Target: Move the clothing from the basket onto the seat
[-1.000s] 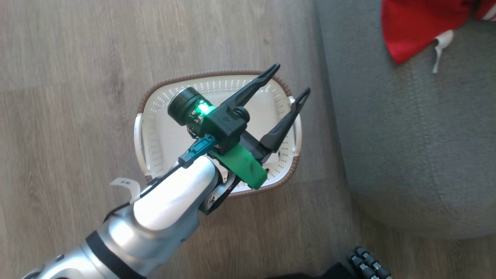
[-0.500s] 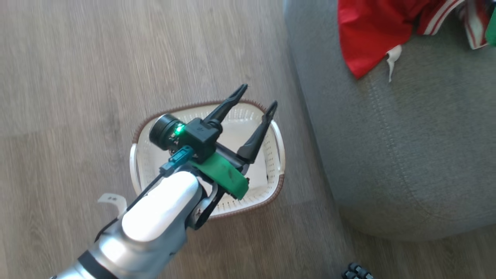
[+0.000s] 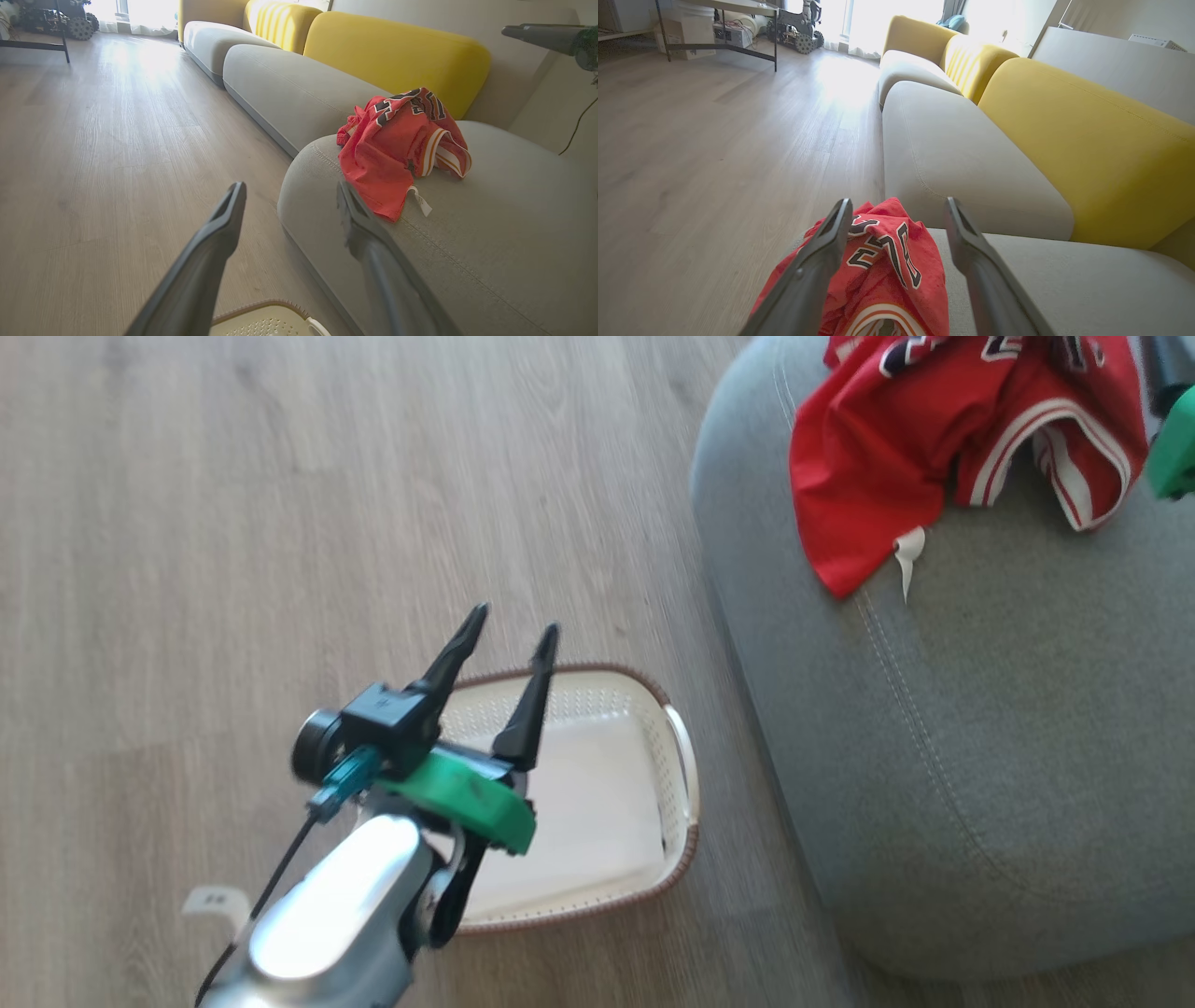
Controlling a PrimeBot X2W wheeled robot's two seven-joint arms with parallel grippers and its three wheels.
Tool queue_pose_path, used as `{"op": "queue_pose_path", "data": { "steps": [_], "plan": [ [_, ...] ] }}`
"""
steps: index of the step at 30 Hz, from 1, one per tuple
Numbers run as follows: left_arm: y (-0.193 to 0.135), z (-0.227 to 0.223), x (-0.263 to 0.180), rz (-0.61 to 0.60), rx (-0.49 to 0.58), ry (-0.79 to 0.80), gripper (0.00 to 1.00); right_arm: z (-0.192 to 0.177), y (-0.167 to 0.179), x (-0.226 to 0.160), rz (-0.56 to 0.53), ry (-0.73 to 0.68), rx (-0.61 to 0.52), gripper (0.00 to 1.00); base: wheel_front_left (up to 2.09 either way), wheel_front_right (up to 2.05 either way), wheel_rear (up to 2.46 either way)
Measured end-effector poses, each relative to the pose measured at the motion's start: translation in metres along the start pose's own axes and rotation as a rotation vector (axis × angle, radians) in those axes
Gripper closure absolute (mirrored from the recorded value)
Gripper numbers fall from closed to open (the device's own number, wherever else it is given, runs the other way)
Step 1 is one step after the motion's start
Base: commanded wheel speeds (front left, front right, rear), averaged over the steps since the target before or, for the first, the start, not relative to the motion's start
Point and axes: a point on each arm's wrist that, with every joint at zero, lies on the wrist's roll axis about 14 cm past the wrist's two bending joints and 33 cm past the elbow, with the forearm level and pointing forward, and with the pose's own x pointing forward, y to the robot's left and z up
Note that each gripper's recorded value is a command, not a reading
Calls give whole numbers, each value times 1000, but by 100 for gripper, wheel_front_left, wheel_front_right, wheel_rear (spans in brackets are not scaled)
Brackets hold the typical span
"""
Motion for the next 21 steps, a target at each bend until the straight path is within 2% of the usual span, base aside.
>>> {"op": "queue_pose_path", "data": {
  "steps": [2, 10, 16, 21],
  "plan": [
    [6, 2, -5, 28, 3, -4, 0, 5, 5, -3, 5, -27, 13, 0, 0, 0, 0],
    [62, 23, -61, 303, 2, -66, 0, 10, 51, -31, 31, -157, 94, 0, 0, 0, 0],
    [91, 15, -111, 454, 4, -53, 0, -1, 107, -59, 90, -178, 170, 0, 0, 0, 0],
    [104, 18, -144, 547, 11, -72, 0, -12, 136, -85, 112, -168, 236, 0, 0, 0, 0]
  ]
}}
